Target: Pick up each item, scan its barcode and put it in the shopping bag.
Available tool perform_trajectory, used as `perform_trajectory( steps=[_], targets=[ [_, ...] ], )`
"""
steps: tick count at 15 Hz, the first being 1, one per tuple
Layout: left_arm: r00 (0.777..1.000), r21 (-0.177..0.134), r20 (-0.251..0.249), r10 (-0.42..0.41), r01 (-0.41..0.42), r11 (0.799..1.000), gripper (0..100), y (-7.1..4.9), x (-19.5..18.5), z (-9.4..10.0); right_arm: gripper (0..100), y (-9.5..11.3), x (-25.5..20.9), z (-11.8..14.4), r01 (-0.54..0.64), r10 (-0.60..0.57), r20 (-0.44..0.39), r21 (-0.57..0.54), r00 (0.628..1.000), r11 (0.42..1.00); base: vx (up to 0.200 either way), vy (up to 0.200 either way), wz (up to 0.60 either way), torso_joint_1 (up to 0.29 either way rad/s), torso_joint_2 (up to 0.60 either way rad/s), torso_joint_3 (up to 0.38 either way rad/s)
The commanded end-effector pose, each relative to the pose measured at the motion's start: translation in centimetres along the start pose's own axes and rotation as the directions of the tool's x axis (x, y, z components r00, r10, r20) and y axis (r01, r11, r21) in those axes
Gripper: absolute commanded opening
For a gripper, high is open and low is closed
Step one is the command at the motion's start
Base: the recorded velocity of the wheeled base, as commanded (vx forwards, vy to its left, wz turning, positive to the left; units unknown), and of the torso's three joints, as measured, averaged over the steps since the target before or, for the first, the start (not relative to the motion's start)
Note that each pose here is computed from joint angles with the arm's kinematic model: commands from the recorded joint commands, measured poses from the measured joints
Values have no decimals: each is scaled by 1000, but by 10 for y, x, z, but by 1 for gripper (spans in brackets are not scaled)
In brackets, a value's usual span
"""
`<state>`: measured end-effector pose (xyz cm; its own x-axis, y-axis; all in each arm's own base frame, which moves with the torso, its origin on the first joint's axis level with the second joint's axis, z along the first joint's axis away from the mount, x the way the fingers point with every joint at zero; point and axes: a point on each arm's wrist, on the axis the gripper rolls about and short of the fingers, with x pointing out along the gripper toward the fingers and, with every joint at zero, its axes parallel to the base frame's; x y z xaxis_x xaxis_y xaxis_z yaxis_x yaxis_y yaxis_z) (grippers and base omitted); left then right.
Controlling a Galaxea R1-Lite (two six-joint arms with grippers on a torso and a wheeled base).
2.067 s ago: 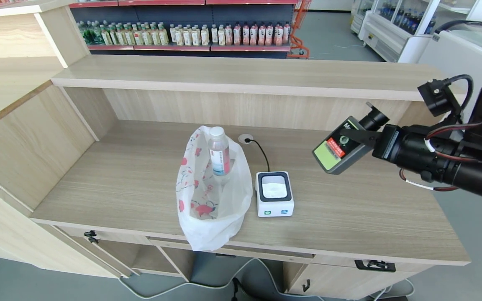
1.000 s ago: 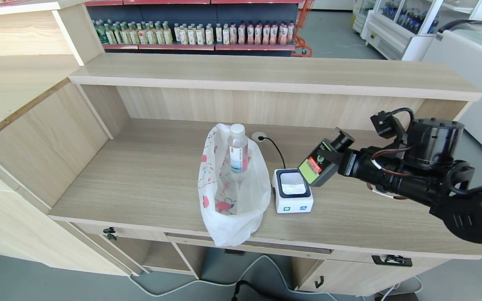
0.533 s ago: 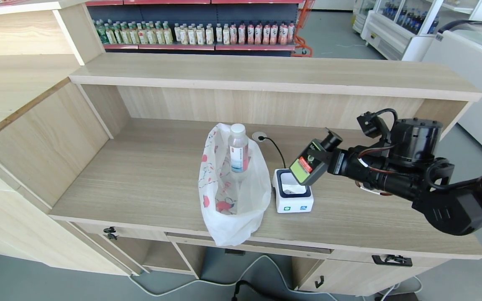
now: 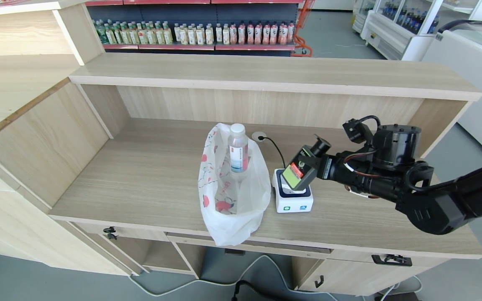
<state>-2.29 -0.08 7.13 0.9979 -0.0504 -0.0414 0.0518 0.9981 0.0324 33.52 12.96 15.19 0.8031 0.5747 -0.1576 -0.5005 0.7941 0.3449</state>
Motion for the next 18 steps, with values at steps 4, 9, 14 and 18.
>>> perform_trajectory(
  steps=[4,9,14,18],
  targets=[
    [1000,-2,0,0,0,1000,100,0,0,0,0,-4,16,-10,19,-19,-20,2,1000,1000,0,0,0,0,0,0],
    [1000,1,0,0,0,1000,100,0,0,0,0,-3,24,-12,10,-10,-21,0,1000,1000,0,0,0,0,0,0],
    [1000,-1,0,0,0,1000,100,0,0,0,0,1,31,-18,37,-37,-24,-5,999,999,0,0,0,0,0,0],
    [1000,-1,0,0,0,1000,100,0,0,0,0,2,32,-17,36,-36,-17,-11,999,999,0,0,0,0,0,0]
  ],
)
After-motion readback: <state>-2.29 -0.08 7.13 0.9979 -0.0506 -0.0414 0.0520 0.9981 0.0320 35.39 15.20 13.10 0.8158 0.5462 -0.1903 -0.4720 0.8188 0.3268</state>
